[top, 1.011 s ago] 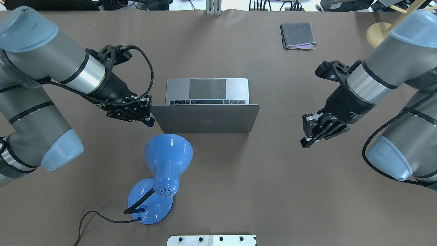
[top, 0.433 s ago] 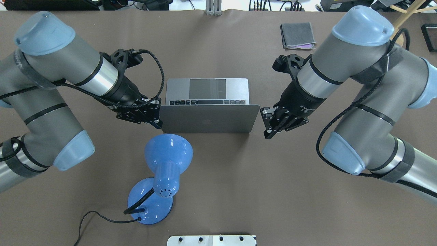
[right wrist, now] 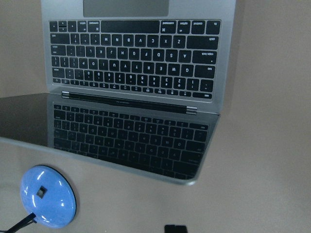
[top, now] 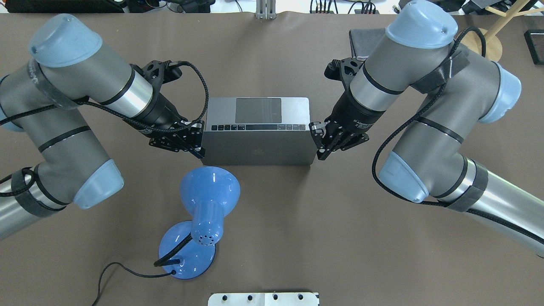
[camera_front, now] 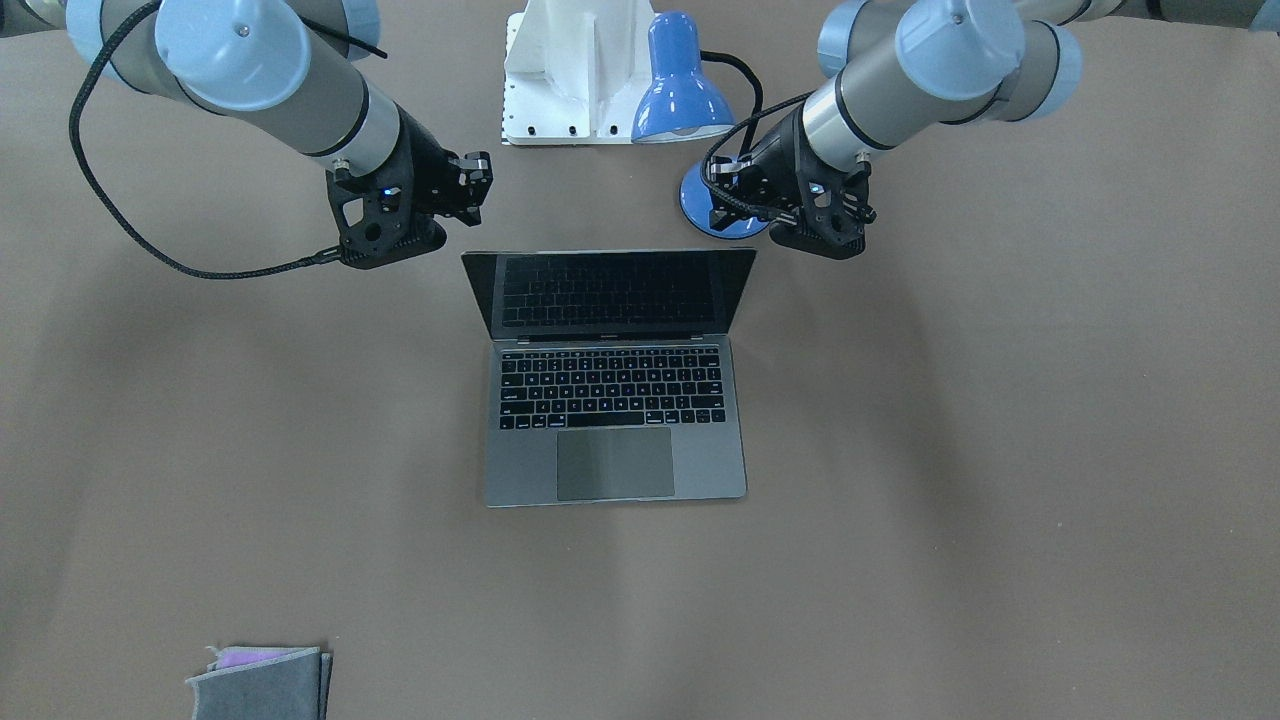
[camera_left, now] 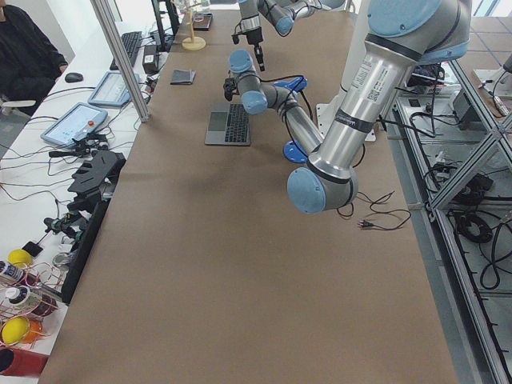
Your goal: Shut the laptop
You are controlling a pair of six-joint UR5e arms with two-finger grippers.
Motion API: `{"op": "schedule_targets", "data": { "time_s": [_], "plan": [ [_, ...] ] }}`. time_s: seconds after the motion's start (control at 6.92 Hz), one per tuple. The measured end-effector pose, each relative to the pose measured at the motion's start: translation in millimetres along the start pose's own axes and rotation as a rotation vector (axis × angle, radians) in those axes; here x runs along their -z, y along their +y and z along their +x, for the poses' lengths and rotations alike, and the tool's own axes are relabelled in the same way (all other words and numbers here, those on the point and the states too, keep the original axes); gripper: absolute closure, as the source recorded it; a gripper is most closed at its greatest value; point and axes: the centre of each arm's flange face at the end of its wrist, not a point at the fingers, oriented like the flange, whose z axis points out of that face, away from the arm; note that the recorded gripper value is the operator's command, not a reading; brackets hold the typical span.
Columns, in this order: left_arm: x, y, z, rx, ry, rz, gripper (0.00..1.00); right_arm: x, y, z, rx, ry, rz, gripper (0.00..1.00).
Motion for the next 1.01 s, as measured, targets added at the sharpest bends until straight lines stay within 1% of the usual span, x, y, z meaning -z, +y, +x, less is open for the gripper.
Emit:
{"op": "schedule_targets", "data": {
  "time_s": [0.29, 0.58, 0.72, 1.01],
  "plan": [
    [-5.5, -7.4, 5.9, 0.000, -0.003, -0.002, 1.00, 8.4, -16.1, 6.8, -0.012, 0.001, 0.032, 1.00],
    [-12.0, -20.3, 16.1, -0.002, -0.008, 0.006, 1.00, 7.6, -37.9, 14.2, -0.018, -0.005, 0.055, 1.00],
    [-13.1, -26.0, 19.0, -0.003, -0.012, 0.021, 1.00, 3.5, -54.4, 16.3, -0.019, -0.018, 0.071, 1.00],
    [-14.8, -39.1, 24.4, -0.003, -0.023, 0.053, 1.00, 10.4, -75.4, 6.4, -0.033, -0.042, 0.099, 1.00]
  ]
}}
